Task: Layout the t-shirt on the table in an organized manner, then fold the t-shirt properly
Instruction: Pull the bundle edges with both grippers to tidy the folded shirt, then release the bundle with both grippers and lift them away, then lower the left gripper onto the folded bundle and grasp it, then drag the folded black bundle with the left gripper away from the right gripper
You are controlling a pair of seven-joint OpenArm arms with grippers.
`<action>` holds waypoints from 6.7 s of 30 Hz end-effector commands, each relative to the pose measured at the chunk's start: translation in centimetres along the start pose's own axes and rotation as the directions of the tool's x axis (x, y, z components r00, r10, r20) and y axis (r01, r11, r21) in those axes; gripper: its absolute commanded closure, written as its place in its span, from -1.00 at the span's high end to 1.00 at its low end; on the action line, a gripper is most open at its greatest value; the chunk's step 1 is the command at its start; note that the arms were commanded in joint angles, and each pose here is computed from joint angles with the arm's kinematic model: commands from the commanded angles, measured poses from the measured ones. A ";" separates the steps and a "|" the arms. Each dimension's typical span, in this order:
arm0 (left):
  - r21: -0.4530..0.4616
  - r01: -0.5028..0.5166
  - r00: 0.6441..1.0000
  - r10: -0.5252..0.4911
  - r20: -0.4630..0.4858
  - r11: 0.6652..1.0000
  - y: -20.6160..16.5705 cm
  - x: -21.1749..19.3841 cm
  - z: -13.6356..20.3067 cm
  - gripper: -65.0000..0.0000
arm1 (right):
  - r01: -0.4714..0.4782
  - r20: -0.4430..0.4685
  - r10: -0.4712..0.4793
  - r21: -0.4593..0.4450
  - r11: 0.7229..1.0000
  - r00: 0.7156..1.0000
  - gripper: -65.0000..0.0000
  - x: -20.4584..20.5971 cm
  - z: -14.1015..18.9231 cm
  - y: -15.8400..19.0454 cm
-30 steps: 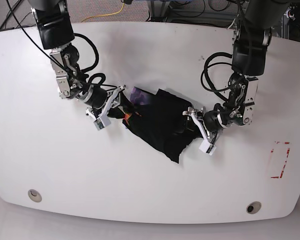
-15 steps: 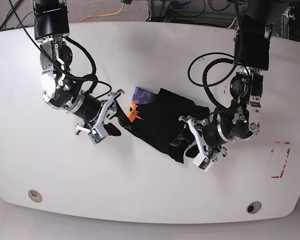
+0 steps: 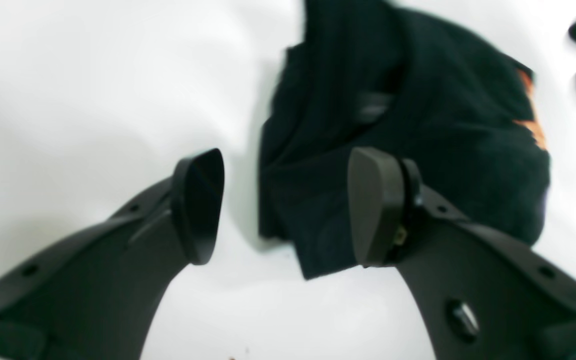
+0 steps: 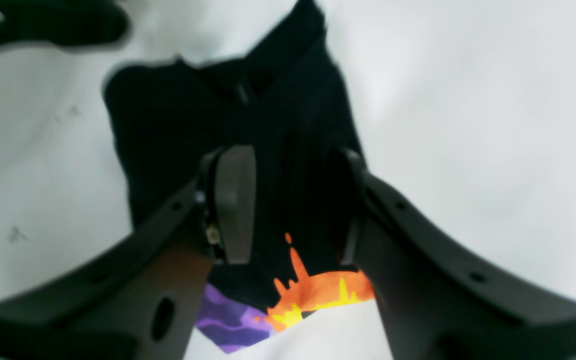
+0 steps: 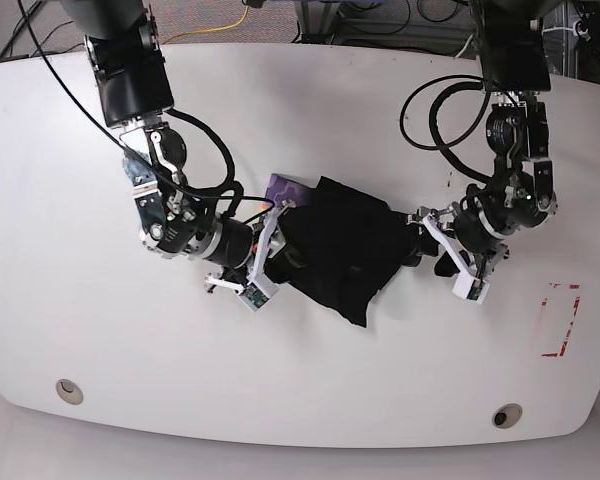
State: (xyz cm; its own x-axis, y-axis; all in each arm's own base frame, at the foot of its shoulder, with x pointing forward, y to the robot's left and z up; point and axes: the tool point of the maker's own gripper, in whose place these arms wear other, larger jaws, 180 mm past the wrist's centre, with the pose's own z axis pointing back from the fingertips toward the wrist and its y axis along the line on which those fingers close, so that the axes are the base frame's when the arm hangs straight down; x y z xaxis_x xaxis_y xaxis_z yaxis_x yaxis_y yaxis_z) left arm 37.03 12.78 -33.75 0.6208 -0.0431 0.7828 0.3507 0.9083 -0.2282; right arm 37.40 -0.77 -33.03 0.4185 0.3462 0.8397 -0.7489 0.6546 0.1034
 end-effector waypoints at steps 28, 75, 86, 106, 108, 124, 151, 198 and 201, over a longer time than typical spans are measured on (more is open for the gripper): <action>0.130 -0.102 0.994 0.107 -0.034 0.986 -2.3 -5.0 -9.7 -0.74 | 0.033 -0.050 -0.035 -0.029 0.999 0.998 -0.69 -8.3 -1.5 -0.4; -0.116 0.019 0.998 -0.026 -0.054 0.993 -9.9 -5.2 -1.4 -0.74 | -0.003 -0.055 -0.008 -0.189 0.982 0.998 -0.68 -5.3 2.3 -4.1; -0.067 0.026 0.991 -0.034 -0.127 0.997 -6.3 -6.4 -2.6 -0.74 | 0.039 -0.082 -0.052 -0.150 0.988 0.995 -0.69 -8.8 2.9 -0.2; 0.056 0.124 0.990 -0.120 -0.071 0.991 -1.0 -3.7 1.4 -0.74 | 0.053 -0.035 -0.057 -0.112 0.992 0.998 -0.69 -7.6 3.9 5.7; 0.072 0.128 0.991 -0.125 -0.039 0.989 -0.7 -2.6 2.0 -0.74 | 0.039 -0.030 -0.043 -0.120 0.992 0.999 -0.69 -7.0 4.3 5.7; -0.097 0.095 0.986 -0.080 0.149 0.991 -11.5 3.8 -2.0 -0.74 | -0.065 -0.070 0.043 -0.359 0.931 0.997 -0.69 -6.2 11.9 -2.3; 0.150 0.124 0.986 -0.138 0.089 0.981 -15.4 -3.9 -11.7 -0.73 | -0.064 -0.098 0.022 -0.452 0.890 0.995 -0.69 -7.2 15.2 -5.5; 0.286 -0.059 0.997 0.044 0.061 0.956 -6.6 -5.6 -1.4 -0.73 | -0.090 -0.116 0.044 -0.420 0.903 0.992 -0.69 -7.6 15.0 -4.6; 0.288 -0.072 0.997 0.066 0.032 0.955 -6.7 -7.0 -1.4 -0.73 | -0.089 -0.116 0.044 -0.422 0.902 0.992 -0.69 -7.6 15.1 -4.7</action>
State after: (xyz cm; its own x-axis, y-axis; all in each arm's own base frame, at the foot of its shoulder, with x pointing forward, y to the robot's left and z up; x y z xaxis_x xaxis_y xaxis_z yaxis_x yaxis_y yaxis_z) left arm 31.21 6.38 -38.91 0.6346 0.0169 0.7727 0.0969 0.9901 -0.1013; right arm 29.20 -16.53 -33.43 0.4874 0.4529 0.7466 -0.5037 0.8442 -0.1833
